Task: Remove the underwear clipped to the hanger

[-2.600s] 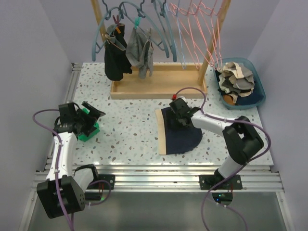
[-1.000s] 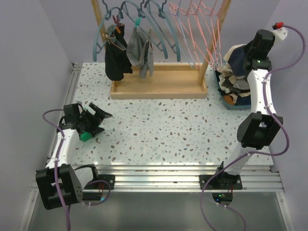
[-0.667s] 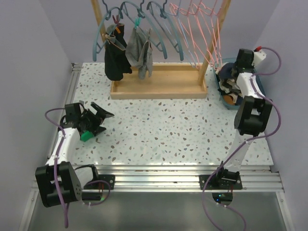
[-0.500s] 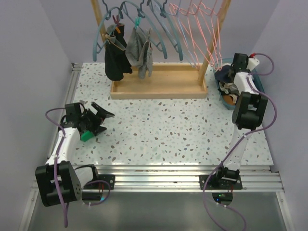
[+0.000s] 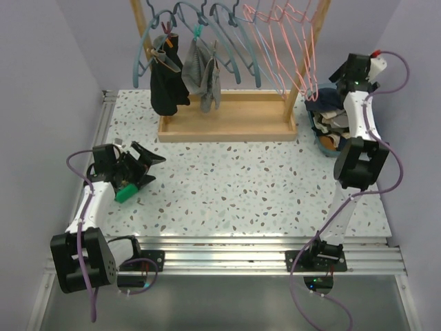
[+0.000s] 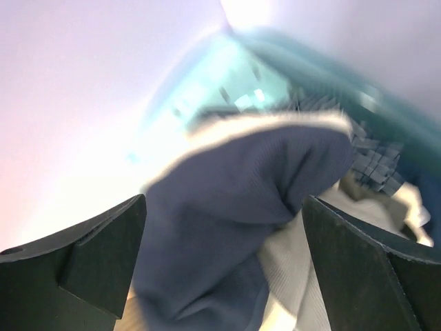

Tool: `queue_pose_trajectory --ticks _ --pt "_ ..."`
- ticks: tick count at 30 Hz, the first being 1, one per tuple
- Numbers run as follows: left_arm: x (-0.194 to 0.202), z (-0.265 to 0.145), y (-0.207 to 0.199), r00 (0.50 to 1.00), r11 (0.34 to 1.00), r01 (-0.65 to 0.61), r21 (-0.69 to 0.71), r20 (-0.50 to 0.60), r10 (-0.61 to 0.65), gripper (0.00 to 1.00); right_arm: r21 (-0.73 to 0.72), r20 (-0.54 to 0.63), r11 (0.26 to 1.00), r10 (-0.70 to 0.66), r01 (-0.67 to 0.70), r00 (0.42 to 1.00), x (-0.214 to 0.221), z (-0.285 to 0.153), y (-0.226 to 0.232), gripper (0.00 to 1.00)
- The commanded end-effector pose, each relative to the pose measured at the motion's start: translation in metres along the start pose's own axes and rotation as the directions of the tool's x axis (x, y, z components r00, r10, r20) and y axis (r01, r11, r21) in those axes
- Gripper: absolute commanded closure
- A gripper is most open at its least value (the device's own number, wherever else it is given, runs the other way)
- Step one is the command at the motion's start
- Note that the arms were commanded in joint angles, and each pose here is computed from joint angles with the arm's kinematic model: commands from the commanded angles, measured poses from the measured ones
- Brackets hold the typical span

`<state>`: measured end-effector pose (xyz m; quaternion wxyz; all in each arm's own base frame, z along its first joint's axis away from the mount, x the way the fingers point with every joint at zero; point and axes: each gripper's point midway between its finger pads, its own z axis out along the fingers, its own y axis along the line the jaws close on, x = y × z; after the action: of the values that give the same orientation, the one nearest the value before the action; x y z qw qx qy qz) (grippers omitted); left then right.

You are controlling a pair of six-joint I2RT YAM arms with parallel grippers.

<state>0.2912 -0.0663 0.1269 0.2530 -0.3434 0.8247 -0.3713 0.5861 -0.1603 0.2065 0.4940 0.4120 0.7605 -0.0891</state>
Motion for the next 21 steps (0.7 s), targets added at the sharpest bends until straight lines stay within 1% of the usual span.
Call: queue_pose_trajectory --ticks 1,2,3,5,6,8,9,10,11,12,13,14,16,18,19,20,21 --pt "-0.012 -0.005 -0.036 0.998 0.991 -0.068 0.116 0.018 0.067 0.0 -0.169 0.243 0.984 0.101 -0.061 0.965 -0.131 -0.102 0.027 0.02" --pt "-0.014 -0.007 -0.04 0.997 0.989 -0.076 0.128 0.021 0.074 0.0 -0.194 0.263 0.979 0.114 -0.064 0.958 -0.146 -0.125 0.026 0.02" --pt "-0.015 -0.008 -0.046 0.996 0.986 -0.088 0.143 0.023 0.085 0.0 -0.234 0.256 0.971 0.116 -0.055 0.96 -0.15 -0.138 0.031 0.02" --pt "-0.017 -0.011 -0.053 0.995 0.981 -0.102 0.162 0.03 0.099 0.0 -0.287 0.227 0.957 0.097 -0.029 0.969 -0.151 -0.162 0.034 0.02" --pt "-0.018 -0.014 -0.059 0.993 0.977 -0.114 0.181 0.032 0.11 0.0 -0.343 0.21 0.939 0.111 -0.033 0.972 -0.154 -0.187 0.035 0.02" --pt "-0.018 -0.016 -0.065 0.991 0.97 -0.131 0.203 0.036 0.126 0.0 -0.383 0.167 0.924 0.088 -0.018 0.982 -0.145 -0.21 0.032 0.02" --pt "-0.019 -0.019 -0.069 0.99 0.967 -0.139 0.215 0.035 0.135 0.0 -0.411 0.17 0.911 0.119 -0.039 0.978 -0.151 -0.239 0.025 0.02" --pt "-0.017 -0.019 -0.071 0.99 0.964 -0.144 0.222 0.027 0.141 0.0 -0.448 0.098 0.893 0.102 -0.047 0.99 -0.127 -0.242 0.025 0.02" --pt "-0.015 -0.021 -0.075 0.989 0.961 -0.147 0.236 0.023 0.146 0.0 -0.462 0.075 0.885 0.092 -0.047 0.993 -0.118 -0.251 0.021 0.02" --pt "-0.014 -0.022 -0.078 0.989 0.959 -0.146 0.244 0.021 0.145 0.0 -0.463 0.055 0.883 0.114 -0.076 0.992 -0.109 -0.269 0.007 0.02" --pt "-0.011 -0.022 -0.082 0.988 0.954 -0.152 0.257 0.014 0.154 0.0 -0.501 0.034 0.862 0.11 -0.078 0.993 -0.1 -0.28 0.007 0.02" --pt "-0.01 -0.024 -0.087 0.988 0.951 -0.15 0.271 0.008 0.154 0.0 -0.508 0.023 0.857 0.114 -0.087 0.993 -0.088 -0.293 -0.004 0.02" --pt "-0.004 -0.024 -0.097 0.985 0.943 -0.161 0.29 -0.011 0.171 0.0 -0.546 -0.011 0.835 0.083 -0.075 0.997 -0.07 -0.31 -0.003 0.02" --pt "-0.003 -0.027 -0.112 0.98 0.933 -0.184 0.31 -0.012 0.198 0.0 -0.621 -0.022 0.783 0.024 -0.033 0.999 -0.052 -0.332 0.011 0.02" --pt "0.001 -0.027 -0.116 0.978 0.93 -0.189 0.314 -0.027 0.208 0.0 -0.707 -0.03 0.707 -0.013 -0.012 0.999 -0.047 -0.356 0.023 0.02" --pt "0.0 -0.032 -0.13 0.973 0.918 -0.211 0.336 -0.02 0.231 0.0 -0.739 -0.045 0.673 -0.041 -0.006 0.998 -0.041 -0.37 0.03 0.02" --pt "-0.001 -0.033 -0.136 0.97 0.913 -0.221 0.343 -0.021 0.242 0.0 -0.776 -0.065 0.63 -0.052 -0.018 0.997 -0.04 -0.386 0.035 0.02"
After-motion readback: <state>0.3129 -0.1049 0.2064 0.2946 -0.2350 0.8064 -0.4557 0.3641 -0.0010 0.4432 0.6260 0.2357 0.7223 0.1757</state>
